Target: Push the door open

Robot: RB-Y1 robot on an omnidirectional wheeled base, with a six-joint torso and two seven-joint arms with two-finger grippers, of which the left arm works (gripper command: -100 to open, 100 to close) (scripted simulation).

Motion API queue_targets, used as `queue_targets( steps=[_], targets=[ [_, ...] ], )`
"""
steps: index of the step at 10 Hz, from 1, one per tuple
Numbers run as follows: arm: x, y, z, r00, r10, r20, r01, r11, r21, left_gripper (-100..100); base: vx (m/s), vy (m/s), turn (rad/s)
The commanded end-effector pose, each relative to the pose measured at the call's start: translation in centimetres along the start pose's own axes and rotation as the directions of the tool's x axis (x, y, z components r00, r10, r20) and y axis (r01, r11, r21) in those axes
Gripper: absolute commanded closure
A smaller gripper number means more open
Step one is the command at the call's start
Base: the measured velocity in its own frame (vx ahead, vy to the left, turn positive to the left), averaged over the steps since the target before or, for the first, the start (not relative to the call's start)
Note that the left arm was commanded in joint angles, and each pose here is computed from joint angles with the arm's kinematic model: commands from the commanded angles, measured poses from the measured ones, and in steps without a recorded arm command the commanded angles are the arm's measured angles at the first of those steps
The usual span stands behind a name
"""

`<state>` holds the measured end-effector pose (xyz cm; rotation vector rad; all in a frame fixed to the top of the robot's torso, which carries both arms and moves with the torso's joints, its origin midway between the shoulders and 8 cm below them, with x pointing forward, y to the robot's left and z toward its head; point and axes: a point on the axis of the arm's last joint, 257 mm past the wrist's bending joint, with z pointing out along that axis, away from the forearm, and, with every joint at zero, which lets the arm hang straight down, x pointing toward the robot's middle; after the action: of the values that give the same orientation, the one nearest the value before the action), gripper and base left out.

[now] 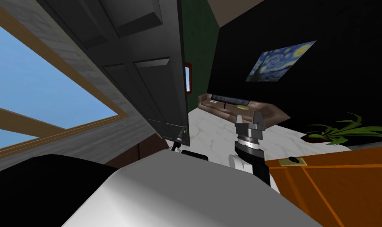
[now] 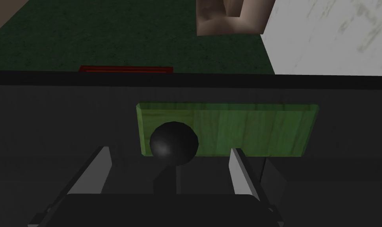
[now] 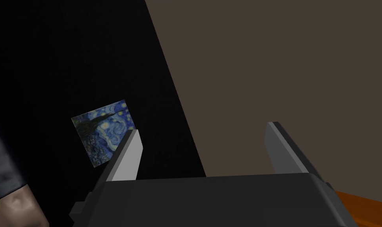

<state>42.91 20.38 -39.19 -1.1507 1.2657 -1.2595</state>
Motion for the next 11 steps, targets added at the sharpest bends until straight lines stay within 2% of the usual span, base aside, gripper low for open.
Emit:
queue_targets(
  steps=[1,2,3,8,11],
  targets=[
    [0.1,0.0,0.02,1.0,-0.004,0.005,0.004,1.0,0.004,-100,0.239,-0.019,-0.027],
    [0.0,0.0,0.02,1.0,-0.003,0.003,0.003,1.0,0.002,-100,0.094,-0.006,0.012],
    [0.0,0.0,0.02,1.0,-0.003,0.003,0.003,1.0,0.002,100,-0.022,-0.003,-0.007],
    [0.0,0.0,0.02,1.0,-0.003,0.003,0.003,1.0,0.002,100,-0.015,0.001,-0.003],
    [-2.0,0.2,0.04,0.9992,0.015,0.036,-0.014,0.9999,-0.007,100,0.139,-0.045,0.04]
  ],
)
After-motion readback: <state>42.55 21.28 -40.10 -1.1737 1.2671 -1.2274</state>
